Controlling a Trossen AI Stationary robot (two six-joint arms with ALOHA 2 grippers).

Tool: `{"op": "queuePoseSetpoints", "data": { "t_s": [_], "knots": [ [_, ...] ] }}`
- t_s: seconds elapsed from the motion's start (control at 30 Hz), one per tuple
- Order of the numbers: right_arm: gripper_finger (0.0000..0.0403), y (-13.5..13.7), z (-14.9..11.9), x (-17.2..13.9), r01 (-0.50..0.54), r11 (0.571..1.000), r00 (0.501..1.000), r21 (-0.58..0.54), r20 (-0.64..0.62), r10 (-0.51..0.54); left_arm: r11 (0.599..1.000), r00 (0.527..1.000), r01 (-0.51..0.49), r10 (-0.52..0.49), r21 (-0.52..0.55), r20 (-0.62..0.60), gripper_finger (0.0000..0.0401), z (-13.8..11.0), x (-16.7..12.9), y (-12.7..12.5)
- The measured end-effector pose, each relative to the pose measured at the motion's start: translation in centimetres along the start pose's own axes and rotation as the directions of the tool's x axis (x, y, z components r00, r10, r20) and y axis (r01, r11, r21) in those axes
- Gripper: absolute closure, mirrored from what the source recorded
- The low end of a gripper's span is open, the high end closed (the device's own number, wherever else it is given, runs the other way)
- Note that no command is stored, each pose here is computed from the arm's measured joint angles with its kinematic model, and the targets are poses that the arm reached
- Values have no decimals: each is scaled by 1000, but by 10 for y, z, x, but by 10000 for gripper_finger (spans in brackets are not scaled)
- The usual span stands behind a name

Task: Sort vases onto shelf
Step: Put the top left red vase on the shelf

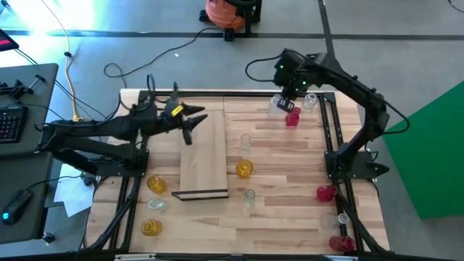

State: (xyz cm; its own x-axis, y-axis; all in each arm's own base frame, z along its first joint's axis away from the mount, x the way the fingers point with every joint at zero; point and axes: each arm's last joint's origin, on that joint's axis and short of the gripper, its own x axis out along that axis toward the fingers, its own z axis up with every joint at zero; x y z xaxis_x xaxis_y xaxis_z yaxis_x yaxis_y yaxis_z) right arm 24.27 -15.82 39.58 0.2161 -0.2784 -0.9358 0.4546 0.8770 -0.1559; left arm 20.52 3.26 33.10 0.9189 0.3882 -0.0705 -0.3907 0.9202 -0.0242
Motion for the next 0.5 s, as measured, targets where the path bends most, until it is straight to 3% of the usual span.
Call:
{"op": "queuePoseSetpoints", "data": {
  "t_s": [0.3,0.4,0.5],
  "knots": [
    [402,-39,-17,6,-22,984,995,178,-96,39,986,996,-69,76,152,-43,274,-5,19,11],
    [402,-50,-26,17,-56,969,991,241,-104,83,969,997,-71,78,238,-23,274,-3,19,11],
    [402,-56,-41,39,-80,954,983,290,-137,124,967,995,-104,103,231,15,274,1,19,12]
  ]
}}
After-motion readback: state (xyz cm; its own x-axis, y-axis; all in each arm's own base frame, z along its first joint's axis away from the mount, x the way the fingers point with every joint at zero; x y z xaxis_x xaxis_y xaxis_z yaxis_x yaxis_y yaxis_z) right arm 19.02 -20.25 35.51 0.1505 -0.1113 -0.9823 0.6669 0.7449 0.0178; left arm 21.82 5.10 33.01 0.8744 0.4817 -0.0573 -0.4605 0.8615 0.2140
